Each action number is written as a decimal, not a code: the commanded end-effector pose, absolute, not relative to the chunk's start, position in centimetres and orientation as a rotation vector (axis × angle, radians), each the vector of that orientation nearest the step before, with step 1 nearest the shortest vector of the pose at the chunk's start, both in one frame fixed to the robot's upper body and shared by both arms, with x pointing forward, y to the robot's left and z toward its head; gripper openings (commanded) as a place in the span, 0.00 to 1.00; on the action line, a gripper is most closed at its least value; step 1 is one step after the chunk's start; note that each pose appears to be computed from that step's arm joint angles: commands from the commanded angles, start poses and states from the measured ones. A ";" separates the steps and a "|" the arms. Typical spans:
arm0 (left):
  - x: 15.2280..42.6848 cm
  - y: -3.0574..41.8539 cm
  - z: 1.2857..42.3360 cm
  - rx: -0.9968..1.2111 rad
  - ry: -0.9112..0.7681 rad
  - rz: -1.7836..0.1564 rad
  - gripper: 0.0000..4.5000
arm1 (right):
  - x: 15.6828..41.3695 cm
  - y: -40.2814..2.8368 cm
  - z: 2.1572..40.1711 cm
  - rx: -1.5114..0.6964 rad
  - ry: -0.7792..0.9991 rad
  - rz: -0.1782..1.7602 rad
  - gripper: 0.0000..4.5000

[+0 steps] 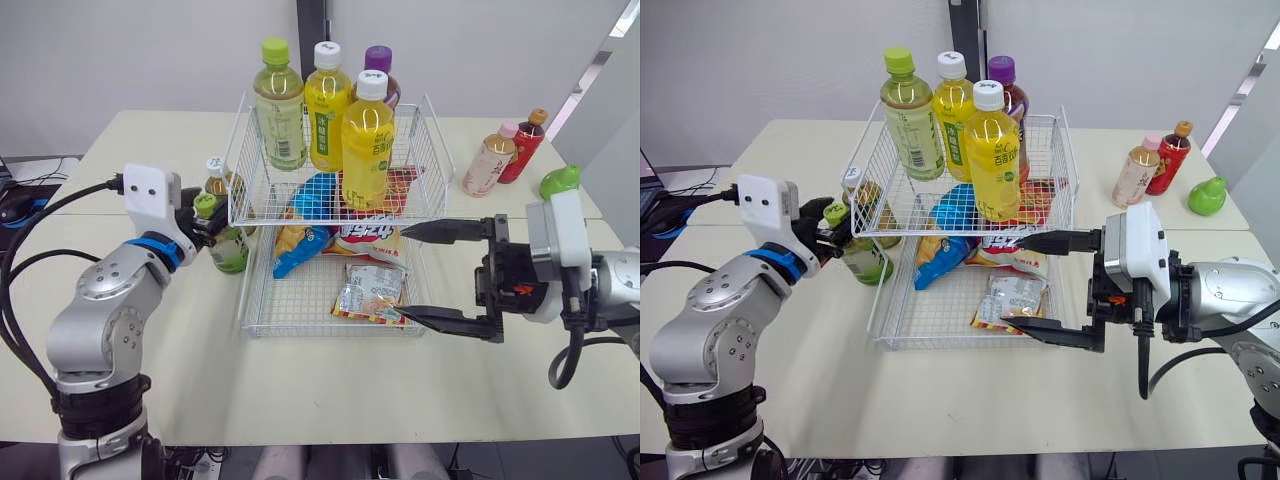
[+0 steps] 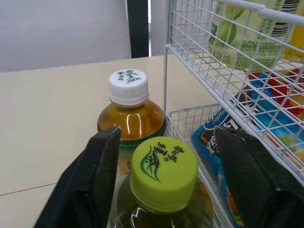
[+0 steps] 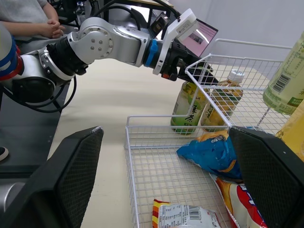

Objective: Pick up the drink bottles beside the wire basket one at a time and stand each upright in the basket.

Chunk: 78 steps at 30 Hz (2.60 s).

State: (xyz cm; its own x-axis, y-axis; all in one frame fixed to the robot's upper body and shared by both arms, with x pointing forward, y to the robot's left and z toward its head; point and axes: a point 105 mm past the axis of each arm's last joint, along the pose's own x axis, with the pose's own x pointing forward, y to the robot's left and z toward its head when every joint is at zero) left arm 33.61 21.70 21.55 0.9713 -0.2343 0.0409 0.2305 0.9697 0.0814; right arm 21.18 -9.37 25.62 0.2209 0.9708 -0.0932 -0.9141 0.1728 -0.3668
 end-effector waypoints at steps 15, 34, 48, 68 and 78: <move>30.8 25.6 28.6 0.085 -0.190 -0.293 0.31 | 21.6 -10.6 27.6 -0.403 -0.259 1.313 1.00; 28.0 21.1 47.9 0.051 -0.266 -0.787 0.31 | 21.5 -10.5 29.6 -0.368 -0.349 1.252 1.00; 32.9 11.8 41.7 0.163 -0.090 -1.056 0.31 | 21.6 -10.8 30.0 -0.354 -0.349 1.151 1.00; 34.1 9.8 39.5 0.237 -0.091 -1.154 0.55 | 21.5 -11.0 30.0 -0.362 -0.332 1.126 1.00; 32.5 13.4 41.4 0.273 -0.132 -1.115 0.98 | 21.4 -11.3 29.9 -0.367 -0.333 1.113 1.00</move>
State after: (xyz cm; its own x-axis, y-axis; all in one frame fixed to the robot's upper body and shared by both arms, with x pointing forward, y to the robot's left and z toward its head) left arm 33.98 12.52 38.94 0.4340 -0.8965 -0.0895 0.8883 0.4093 0.2084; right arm 22.10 -11.36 29.05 0.4140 0.9085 0.0567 -0.8247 0.4007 -0.3992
